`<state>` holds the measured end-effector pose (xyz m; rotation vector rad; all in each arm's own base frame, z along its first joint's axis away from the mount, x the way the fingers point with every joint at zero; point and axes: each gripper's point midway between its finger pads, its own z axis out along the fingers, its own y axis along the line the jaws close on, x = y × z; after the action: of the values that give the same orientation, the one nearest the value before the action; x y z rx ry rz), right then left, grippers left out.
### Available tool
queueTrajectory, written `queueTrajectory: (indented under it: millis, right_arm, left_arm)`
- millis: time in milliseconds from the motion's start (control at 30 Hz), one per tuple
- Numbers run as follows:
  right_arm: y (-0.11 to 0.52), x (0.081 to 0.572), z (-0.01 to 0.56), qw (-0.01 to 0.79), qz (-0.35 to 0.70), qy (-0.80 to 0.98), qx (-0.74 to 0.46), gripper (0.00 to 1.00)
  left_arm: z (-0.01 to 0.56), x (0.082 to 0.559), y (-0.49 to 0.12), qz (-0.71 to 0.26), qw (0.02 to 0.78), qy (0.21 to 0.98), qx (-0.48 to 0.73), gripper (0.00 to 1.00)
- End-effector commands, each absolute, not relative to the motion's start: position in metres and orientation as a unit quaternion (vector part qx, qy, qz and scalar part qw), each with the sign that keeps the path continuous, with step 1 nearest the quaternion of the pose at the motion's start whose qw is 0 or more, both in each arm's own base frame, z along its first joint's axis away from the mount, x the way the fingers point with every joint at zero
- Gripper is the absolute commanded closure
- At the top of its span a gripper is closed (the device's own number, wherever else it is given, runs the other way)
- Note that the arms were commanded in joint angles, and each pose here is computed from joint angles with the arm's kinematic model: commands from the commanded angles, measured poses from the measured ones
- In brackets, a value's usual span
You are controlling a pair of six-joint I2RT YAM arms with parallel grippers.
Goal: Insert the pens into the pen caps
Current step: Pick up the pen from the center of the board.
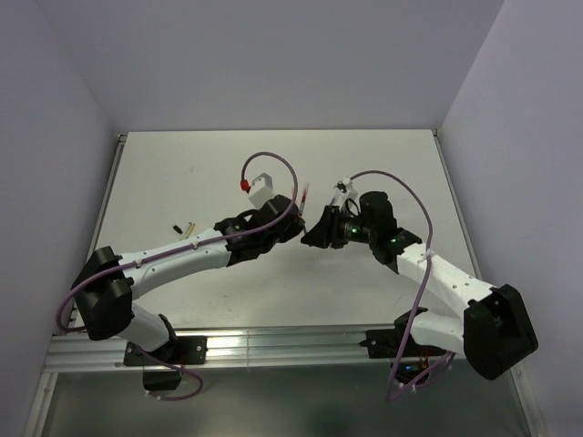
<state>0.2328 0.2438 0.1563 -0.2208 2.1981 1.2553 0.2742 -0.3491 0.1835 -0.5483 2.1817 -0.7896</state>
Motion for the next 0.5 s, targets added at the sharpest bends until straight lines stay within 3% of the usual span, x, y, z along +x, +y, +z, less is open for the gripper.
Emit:
queueTrajectory:
  millis: [0,233,467]
  right_arm:
    - [0.257,0.248,0.191,0.337,0.49,0.798,-0.099,0.51]
    - [0.264,0.252,0.188,0.326,0.488,0.804,-0.093,0.53]
    - [0.264,0.259,0.186,0.327,0.479,0.811,-0.077,0.66]
  left_arm:
    - [0.211,0.276,-0.355,-0.341,0.386,0.834,-0.196,1.0]
    - [0.218,0.275,-0.361,-0.357,0.387,0.829,-0.188,1.0]
    - [0.218,0.274,-0.364,-0.365,0.385,0.829,-0.18,1.0]
